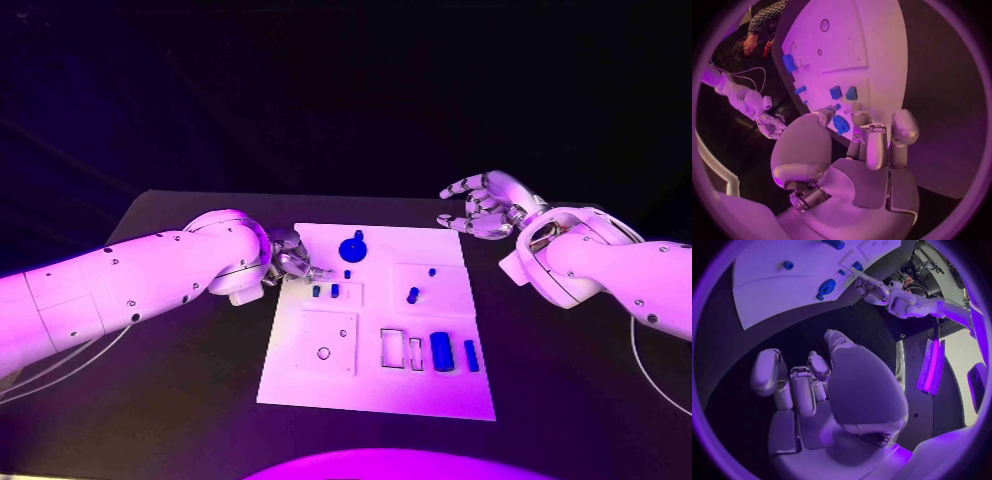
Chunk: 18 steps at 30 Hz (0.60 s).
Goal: Assemble the parts on the task board
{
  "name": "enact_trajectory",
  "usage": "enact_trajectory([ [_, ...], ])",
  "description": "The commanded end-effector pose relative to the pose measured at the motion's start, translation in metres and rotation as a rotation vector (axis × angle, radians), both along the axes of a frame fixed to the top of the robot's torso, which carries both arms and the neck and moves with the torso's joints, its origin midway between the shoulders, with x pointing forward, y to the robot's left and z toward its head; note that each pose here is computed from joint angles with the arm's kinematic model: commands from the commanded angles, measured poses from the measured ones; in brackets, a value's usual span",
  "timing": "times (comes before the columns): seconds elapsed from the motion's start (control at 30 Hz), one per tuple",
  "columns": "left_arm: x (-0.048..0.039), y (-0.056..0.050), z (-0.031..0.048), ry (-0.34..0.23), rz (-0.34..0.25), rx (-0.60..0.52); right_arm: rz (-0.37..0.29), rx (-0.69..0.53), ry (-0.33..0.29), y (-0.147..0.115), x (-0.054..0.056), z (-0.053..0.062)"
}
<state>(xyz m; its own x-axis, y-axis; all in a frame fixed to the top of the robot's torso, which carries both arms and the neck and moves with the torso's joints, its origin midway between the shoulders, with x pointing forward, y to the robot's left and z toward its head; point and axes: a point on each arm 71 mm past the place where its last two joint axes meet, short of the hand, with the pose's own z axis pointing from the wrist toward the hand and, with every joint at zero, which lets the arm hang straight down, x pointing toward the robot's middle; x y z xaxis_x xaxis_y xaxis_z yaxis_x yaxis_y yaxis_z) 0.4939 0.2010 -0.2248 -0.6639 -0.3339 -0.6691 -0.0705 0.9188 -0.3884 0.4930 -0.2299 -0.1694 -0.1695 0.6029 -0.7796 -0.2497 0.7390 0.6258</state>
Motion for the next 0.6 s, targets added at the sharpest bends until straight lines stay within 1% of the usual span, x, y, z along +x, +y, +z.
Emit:
enact_trajectory([
  [0.03,0.0017,-0.005,0.007,-0.033,0.027,-0.146,0.017,-0.006,-0.001,0.002,-0.001,0.0],
  [0.13,0.0038,-0.008,0.0144,-0.083,0.009,-0.255,0.015,-0.006,-0.002,0.001,-0.001,0.0],
  [0.23,0.0061,-0.014,0.0228,-0.182,-0.045,-0.316,0.014,-0.005,-0.003,0.001,-0.001,0.0],
  [0.27,0.0065,-0.015,0.0244,-0.203,-0.059,-0.324,0.014,-0.005,-0.004,0.001,-0.001,0.0],
  [0.33,0.0072,-0.019,0.0283,-0.271,-0.109,-0.336,0.013,-0.005,-0.006,0.0,-0.001,0.0],
  [0.43,0.0061,-0.027,0.0295,-0.357,-0.189,-0.328,0.013,-0.004,-0.008,0.0,-0.001,0.0],
  [0.5,0.0052,-0.032,0.0285,-0.4,-0.238,-0.314,0.014,-0.003,-0.01,0.0,-0.001,0.001],
  [0.6,0.0039,-0.04,0.0257,-0.446,-0.309,-0.272,0.014,-0.003,-0.012,0.0,-0.001,0.001],
])
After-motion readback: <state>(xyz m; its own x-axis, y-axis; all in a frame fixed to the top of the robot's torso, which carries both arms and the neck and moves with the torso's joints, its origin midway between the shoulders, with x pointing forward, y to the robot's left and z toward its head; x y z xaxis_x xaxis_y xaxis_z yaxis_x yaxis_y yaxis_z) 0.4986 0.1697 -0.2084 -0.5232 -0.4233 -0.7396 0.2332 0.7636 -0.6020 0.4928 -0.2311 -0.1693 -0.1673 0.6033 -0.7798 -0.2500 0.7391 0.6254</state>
